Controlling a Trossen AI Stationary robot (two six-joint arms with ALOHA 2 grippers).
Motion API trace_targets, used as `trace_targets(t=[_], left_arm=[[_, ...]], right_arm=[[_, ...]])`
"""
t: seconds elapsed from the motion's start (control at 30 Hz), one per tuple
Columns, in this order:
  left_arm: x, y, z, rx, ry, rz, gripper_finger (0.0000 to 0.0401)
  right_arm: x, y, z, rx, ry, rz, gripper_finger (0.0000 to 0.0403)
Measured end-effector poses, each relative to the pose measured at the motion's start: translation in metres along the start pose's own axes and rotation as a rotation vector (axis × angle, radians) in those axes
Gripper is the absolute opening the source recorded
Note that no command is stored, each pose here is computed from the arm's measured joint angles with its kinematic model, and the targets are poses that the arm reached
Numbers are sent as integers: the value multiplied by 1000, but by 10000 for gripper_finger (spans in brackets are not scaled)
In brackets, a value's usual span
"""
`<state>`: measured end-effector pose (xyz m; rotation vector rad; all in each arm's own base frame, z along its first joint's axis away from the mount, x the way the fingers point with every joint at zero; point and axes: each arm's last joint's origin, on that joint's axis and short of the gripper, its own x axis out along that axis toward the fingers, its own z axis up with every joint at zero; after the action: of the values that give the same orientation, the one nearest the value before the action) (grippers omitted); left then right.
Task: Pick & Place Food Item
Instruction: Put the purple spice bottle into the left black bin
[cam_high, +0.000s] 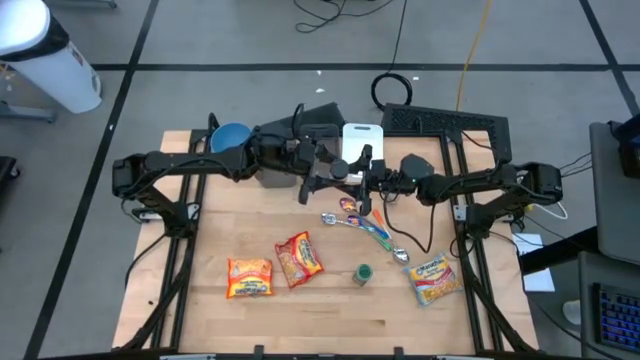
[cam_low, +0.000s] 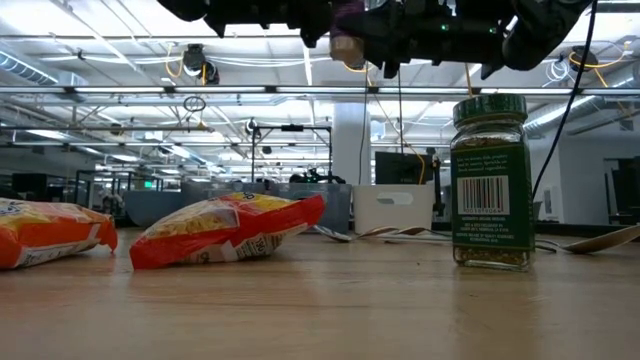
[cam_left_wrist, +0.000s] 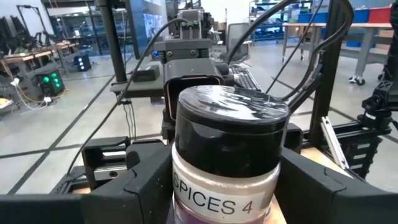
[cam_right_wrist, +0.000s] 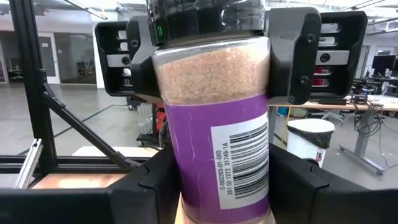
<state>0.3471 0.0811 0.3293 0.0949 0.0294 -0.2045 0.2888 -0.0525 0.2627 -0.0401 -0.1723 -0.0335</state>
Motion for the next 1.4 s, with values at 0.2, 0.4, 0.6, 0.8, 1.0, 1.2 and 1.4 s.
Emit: trace_targets(t=[0.2, 0.4, 0.6, 0.8, 1.0, 1.2, 1.4], left_arm=[[0, 1, -4, -40, 47, 41, 266], [0, 1, -4, -38, 45, 46, 291], [-13, -3, 13, 7, 18, 52, 318], [-38, -12, 34, 26, 38, 101, 321], [-66, -20, 49, 31, 269, 223, 306], [-64, -25, 81, 41, 467, 246, 293], [-40, -28, 96, 74, 564, 185, 291]], right_arm=[[0, 0, -2, -6, 20, -4, 176], [0, 0, -2, -7, 23, 3, 176], [0, 1, -2, -2, 21, 26, 176], [0, 1, -4, 0, 37, 32, 176], [-1, 1, -10, 12, 106, 29, 176], [-1, -1, -12, 11, 127, 20, 176], [3, -1, -10, 0, 167, 23, 176]])
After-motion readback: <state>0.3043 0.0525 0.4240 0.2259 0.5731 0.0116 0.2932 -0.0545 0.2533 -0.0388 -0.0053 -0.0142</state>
